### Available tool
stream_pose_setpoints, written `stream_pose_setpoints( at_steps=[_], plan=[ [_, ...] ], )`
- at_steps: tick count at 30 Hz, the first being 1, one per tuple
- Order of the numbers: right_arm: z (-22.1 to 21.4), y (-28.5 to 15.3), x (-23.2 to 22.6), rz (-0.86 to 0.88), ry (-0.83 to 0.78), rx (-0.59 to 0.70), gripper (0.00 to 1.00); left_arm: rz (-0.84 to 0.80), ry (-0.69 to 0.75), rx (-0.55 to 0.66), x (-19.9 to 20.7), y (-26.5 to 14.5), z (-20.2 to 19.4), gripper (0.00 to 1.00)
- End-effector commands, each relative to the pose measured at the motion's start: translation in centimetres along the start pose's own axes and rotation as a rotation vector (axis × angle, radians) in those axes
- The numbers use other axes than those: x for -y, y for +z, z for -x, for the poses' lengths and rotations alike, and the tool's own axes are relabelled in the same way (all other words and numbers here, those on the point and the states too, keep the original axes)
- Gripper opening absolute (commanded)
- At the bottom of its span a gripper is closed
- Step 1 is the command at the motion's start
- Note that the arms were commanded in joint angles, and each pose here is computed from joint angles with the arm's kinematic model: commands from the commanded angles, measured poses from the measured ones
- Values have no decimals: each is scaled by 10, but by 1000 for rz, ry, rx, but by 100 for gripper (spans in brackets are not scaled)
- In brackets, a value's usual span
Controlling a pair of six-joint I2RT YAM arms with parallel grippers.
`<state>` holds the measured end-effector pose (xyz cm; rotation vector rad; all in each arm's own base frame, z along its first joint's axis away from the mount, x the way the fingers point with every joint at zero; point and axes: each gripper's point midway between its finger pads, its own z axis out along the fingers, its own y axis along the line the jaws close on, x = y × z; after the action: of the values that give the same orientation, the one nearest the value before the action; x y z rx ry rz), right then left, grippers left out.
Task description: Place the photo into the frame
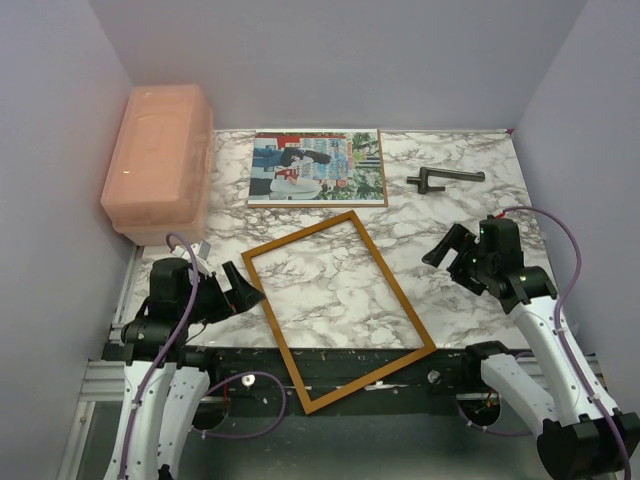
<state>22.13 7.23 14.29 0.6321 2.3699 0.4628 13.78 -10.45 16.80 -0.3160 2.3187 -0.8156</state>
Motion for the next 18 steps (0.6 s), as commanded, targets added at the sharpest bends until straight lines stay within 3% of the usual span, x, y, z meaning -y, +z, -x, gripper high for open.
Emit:
stream_pose_setpoints(
  at_steps=[1,18],
  plan=[
    [-10,-6,-2,21,-9,-49,100,-26,58,-53,1,-2,-9,98],
    [-13,1,-13,90,-73,-93,100,-13,70,76,10,-9,20,98]
  ],
)
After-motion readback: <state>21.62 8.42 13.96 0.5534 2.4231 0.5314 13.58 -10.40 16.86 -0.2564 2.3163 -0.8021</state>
